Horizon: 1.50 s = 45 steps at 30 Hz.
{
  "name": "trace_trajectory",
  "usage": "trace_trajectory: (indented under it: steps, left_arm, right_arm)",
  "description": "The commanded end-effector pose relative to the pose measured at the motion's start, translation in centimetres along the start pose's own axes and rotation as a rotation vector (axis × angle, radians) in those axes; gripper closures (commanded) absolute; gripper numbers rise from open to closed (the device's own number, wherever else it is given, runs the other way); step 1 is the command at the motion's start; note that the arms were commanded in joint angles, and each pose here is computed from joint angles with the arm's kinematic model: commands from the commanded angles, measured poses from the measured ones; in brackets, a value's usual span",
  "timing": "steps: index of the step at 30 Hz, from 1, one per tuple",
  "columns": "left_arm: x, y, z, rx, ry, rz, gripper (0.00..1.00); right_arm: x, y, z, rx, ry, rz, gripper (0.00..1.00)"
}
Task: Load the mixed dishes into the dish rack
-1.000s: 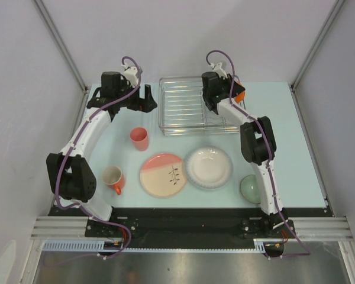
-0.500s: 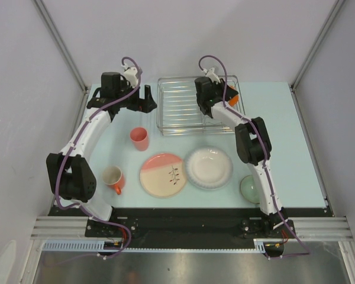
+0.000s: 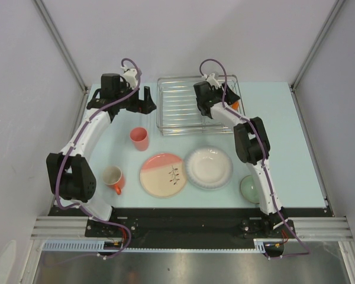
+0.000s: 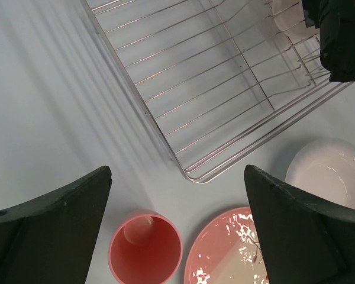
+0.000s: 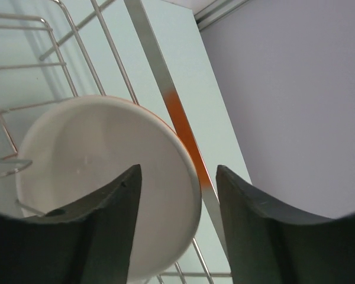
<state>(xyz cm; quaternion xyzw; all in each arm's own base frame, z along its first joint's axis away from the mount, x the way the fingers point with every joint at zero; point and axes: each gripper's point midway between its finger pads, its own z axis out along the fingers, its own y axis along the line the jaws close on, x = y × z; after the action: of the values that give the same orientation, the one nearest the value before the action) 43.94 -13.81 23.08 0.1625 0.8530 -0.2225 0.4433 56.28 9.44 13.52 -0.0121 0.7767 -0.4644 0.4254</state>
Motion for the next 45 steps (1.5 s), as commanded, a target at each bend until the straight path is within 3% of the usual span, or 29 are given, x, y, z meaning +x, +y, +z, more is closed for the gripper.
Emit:
trace_trajectory:
  steps: [1, 8, 12, 14, 15, 18, 20, 27, 35, 41, 45]
  left_arm:
    - [-1.8, -0.7, -1.4, 0.02, -0.066, 0.026, 0.0]
    - [-1.7, -0.8, -1.2, 0.025, -0.067, 0.025, 0.0]
    - [-1.8, -0.8, -1.1, 0.033, -0.07, 0.027, 0.0]
    - [-1.7, -0.9, -1.1, 0.037, -0.067, 0.026, 0.0]
    - [-1.7, -0.9, -1.0, 0.04, -0.068, 0.026, 0.0]
    - [-1.5, -0.9, -0.8, 0.043, -0.069, 0.029, 0.0]
    - [-1.2, -0.7, -0.3, 0.048, -0.061, 0.023, 0.0]
    - [-1.2, -0.4, 1.1, 0.065, -0.042, 0.009, 0.0]
    - [-1.6, -0.7, 0.8, 0.071, -0.056, 0.015, 0.0]
    - [-1.3, -0.7, 1.0, 0.074, -0.049, 0.013, 0.0]
    - [-1.3, -0.8, 0.8, 0.078, -0.052, 0.018, 0.0]
  right_arm:
    - [-3.2, -1.6, -1.7, -0.017, -0.043, 0.12, 0.39]
    - [-5.5, -7.3, -4.2, -0.018, -0.057, 0.202, 0.3]
    - [-4.2, -10.3, -5.8, -0.052, -0.007, 0.326, 0.28]
    - [-1.6, -12.1, -6.9, -0.072, 0.058, 0.309, 0.28]
    - [-0.7, -12.3, -7.4, -0.075, 0.093, 0.425, 0.28]
    - [5.6, -14.4, -10.0, -0.137, 0.23, 0.416, 0.29]
    - [11.9, -12.8, -12.1, -0.219, 0.368, 0.408, 0.3]
    - [20.0, -17.1, -19.9, -0.403, 0.556, 0.635, 0.3]
    - [24.8, -17.2, -23.0, -0.491, 0.698, 0.657, 0.29]
    - [27.0, -13.7, -24.9, -0.623, 0.794, 0.652, 0.3]
    - [26.5, -11.4, -24.5, -0.665, 0.774, 0.684, 0.3]
